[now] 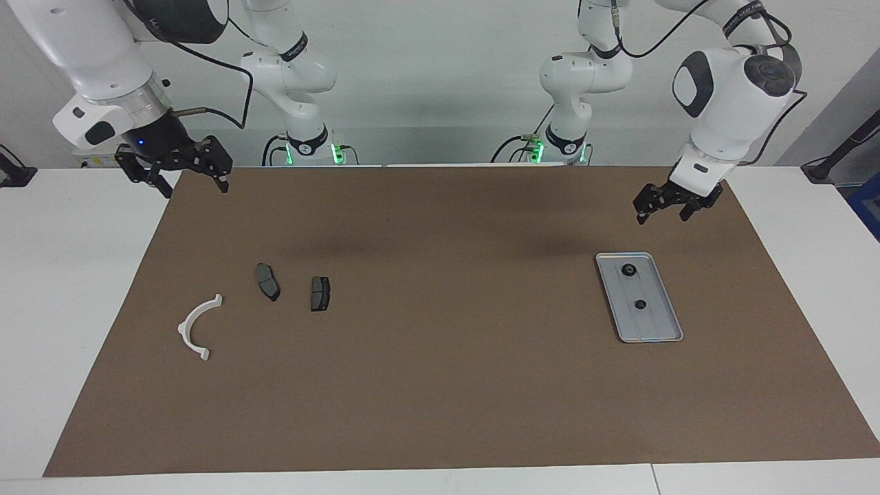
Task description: Place bearing gear from tray to pile
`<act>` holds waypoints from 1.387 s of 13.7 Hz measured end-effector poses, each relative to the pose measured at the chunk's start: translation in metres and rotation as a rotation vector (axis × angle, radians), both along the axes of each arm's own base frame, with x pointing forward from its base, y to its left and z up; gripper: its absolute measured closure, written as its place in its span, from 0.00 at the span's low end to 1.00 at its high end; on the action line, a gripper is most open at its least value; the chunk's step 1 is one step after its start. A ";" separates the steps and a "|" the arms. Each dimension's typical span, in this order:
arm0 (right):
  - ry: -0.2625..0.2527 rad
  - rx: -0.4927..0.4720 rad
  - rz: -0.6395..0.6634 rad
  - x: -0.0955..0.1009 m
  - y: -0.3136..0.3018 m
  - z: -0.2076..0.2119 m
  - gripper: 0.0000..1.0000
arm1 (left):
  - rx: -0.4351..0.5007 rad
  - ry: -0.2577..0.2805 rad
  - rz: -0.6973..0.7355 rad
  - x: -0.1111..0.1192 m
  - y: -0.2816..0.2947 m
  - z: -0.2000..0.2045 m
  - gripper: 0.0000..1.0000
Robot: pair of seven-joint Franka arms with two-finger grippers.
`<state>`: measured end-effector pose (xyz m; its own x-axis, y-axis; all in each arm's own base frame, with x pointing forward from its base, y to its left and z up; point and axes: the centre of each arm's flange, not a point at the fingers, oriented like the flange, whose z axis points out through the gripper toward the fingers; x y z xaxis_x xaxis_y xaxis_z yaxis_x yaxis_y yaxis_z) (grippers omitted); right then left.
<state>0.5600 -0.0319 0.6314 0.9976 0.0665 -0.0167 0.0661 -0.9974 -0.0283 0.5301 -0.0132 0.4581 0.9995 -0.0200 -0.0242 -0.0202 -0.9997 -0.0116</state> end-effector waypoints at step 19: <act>0.018 0.001 0.007 0.005 0.003 -0.010 0.00 | -0.006 0.012 -0.026 -0.006 0.018 -0.146 0.40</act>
